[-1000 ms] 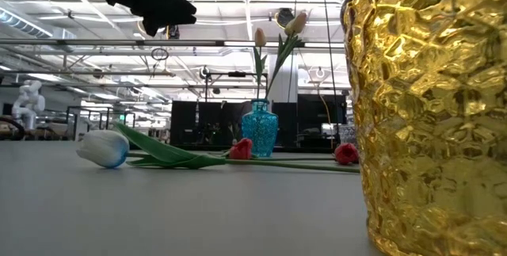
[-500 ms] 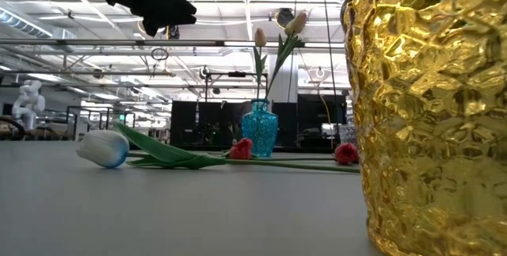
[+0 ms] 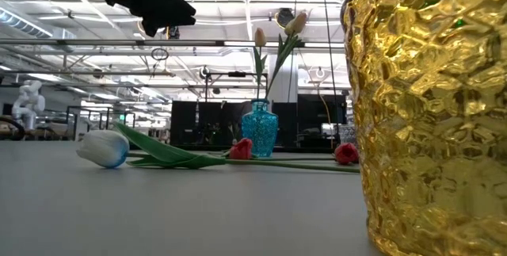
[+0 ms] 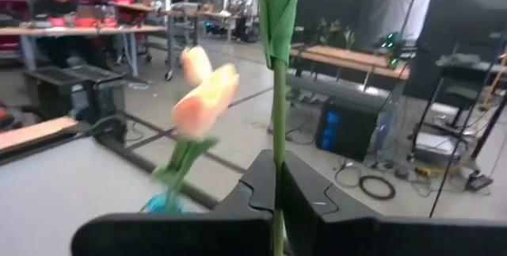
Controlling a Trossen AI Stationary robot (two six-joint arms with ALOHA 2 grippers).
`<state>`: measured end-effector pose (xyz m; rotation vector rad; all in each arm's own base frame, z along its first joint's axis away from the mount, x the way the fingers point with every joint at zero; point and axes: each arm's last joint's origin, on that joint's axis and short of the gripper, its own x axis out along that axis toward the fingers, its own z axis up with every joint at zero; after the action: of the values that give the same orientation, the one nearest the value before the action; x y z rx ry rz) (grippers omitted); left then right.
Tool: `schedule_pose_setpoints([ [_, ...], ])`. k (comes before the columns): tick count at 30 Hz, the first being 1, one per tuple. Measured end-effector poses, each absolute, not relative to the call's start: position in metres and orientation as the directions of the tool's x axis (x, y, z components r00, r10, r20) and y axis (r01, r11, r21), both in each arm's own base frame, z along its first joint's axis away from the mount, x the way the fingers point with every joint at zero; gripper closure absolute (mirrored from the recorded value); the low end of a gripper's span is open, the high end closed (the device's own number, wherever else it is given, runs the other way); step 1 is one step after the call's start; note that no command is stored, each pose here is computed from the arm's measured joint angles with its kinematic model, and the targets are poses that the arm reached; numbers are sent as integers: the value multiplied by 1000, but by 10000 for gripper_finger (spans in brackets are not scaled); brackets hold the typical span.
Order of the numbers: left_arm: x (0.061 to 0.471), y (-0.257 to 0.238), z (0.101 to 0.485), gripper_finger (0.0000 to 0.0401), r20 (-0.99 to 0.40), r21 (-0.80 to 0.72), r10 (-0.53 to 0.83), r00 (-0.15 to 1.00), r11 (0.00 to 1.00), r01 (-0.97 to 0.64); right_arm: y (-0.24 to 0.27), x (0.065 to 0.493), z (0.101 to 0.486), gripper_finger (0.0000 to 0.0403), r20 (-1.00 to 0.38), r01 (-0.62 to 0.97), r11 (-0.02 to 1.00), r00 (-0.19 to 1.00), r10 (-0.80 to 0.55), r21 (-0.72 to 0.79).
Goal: Sort flowers into vase by color
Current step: Put the right red flower into the transparent vase
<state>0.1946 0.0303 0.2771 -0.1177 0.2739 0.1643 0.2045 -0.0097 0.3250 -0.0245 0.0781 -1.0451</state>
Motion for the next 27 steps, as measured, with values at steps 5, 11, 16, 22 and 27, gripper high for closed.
schedule_pose_setpoints([
  [5,194,30,274,260,-307,-94,143,941,979,-180,-43,197,333,403,-32,878,473,472,-881,-80],
  [11,194,28,274,260,-309,-94,131,942,981,-167,-83,178,340,403,-12,882,465,466,-885,-77],
  [16,195,24,274,260,-309,-93,112,945,985,-147,-112,166,340,403,-16,866,494,494,-869,-74],
  [22,195,22,274,260,-308,-89,113,945,985,-147,-142,162,330,403,-59,829,556,553,-831,-60],
  [27,195,22,274,260,-308,-83,132,942,983,-165,-163,168,320,403,-74,810,584,580,-811,-55],
])
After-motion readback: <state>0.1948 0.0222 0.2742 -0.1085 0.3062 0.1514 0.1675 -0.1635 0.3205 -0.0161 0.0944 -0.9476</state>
